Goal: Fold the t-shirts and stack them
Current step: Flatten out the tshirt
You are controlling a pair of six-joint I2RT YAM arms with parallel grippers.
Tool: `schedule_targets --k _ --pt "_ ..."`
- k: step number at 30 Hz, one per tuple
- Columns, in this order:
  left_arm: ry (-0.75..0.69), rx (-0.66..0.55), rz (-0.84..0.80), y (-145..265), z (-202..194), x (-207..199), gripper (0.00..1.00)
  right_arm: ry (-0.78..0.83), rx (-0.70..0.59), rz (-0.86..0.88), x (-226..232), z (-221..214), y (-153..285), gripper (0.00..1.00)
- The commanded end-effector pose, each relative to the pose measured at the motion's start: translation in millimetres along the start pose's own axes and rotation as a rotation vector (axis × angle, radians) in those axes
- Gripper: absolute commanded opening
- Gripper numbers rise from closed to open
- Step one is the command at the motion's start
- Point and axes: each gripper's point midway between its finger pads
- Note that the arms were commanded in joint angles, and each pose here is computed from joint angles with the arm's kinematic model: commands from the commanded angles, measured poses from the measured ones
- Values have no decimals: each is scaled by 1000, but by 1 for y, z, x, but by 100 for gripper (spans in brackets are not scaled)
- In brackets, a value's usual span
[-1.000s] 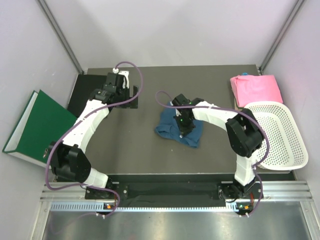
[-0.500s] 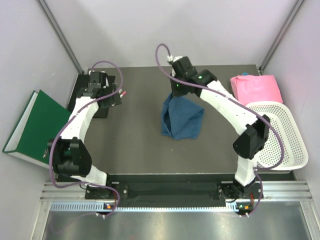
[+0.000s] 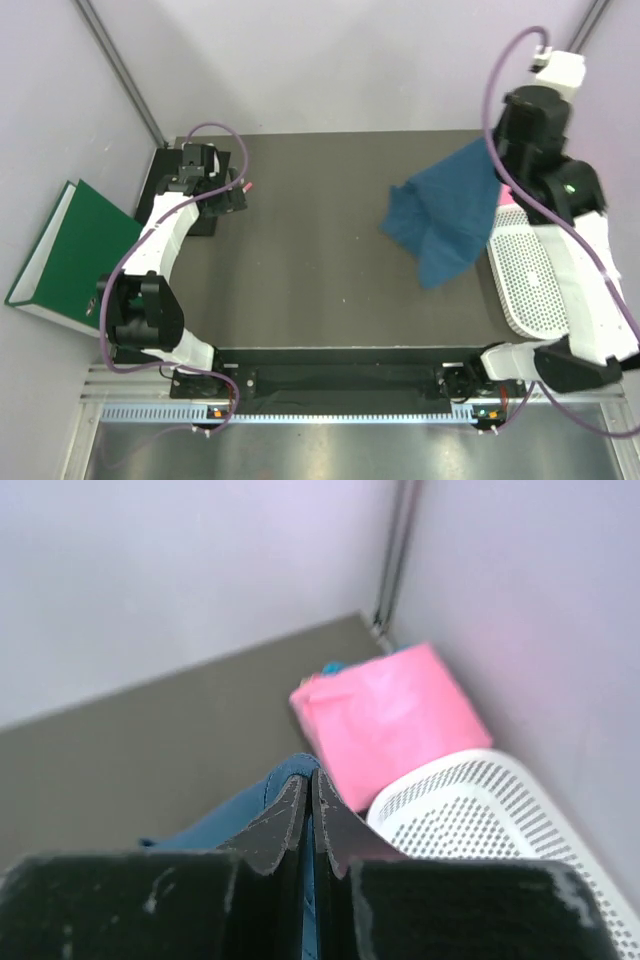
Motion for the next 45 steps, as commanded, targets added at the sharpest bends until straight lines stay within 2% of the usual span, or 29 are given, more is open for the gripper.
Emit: schedule_targets --k 1,5,8,13,16,18,21,22,23,24,25,26,27,31,33,35,36,39,40,43,45 --pt "12 14 -35 -5 -3 -7 99 -72 -209 -115 -39 66 31 0" --pt "13 27 -53 -9 -6 -11 99 -106 -244 -76 -32 92 41 0" --pt "16 28 -53 -10 -6 -11 99 -67 -237 13 -1 94 38 0" --pt "14 18 -38 -8 -3 -8 99 74 -91 277 99 37 24 0" --pt "5 6 -15 -5 0 -4 99 144 -60 430 165 14 45 0" --pt "-3 2 -3 -4 1 -1 99 143 -116 531 199 29 80 0" --pt "-3 19 8 -7 -5 1 99 150 -248 544 223 62 118 0" --pt "-6 29 9 -8 -8 1 99 151 -298 462 207 78 120 0" --pt "-5 34 7 -9 -10 1 99 68 -351 438 200 99 127 0" --pt "-5 34 7 -9 -10 1 99 -15 -397 410 174 124 135 0" --pt "-4 42 8 -10 -13 1 99 27 -405 328 162 118 126 0" --pt "-7 41 6 -10 -13 1 99 -88 -464 280 141 142 127 0" --pt "-7 44 6 -11 -14 1 99 -111 -486 240 115 153 128 0" --pt "-8 54 -3 -16 -16 -1 99 -73 -482 75 63 159 110 0" --pt "-8 60 -10 -18 -17 -2 99 -120 -496 20 34 166 111 0" --pt "-6 62 -19 -19 -16 -5 99 -125 -476 -76 13 151 95 0" --pt "-6 62 -25 -19 -15 -6 99 -187 -475 -111 -8 150 97 0" --pt "-1 63 -40 -21 -14 -9 99 -172 -431 -212 -37 119 76 0" --pt "-1 64 -45 -22 -13 -10 99 -172 -401 -197 -33 105 69 0" --pt "-2 60 -46 -21 -12 -10 99 -182 -384 -128 -20 104 67 0" --pt "-2 57 -34 -21 -11 -8 99 -105 -352 -69 6 99 60 0"
Point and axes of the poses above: each gripper's point midway between its finger pads, its own y axis back along the fingers, its own x axis along the line the jaws close on, z = x × y, and after that the axes turned 4 degrees about -y, right-handed
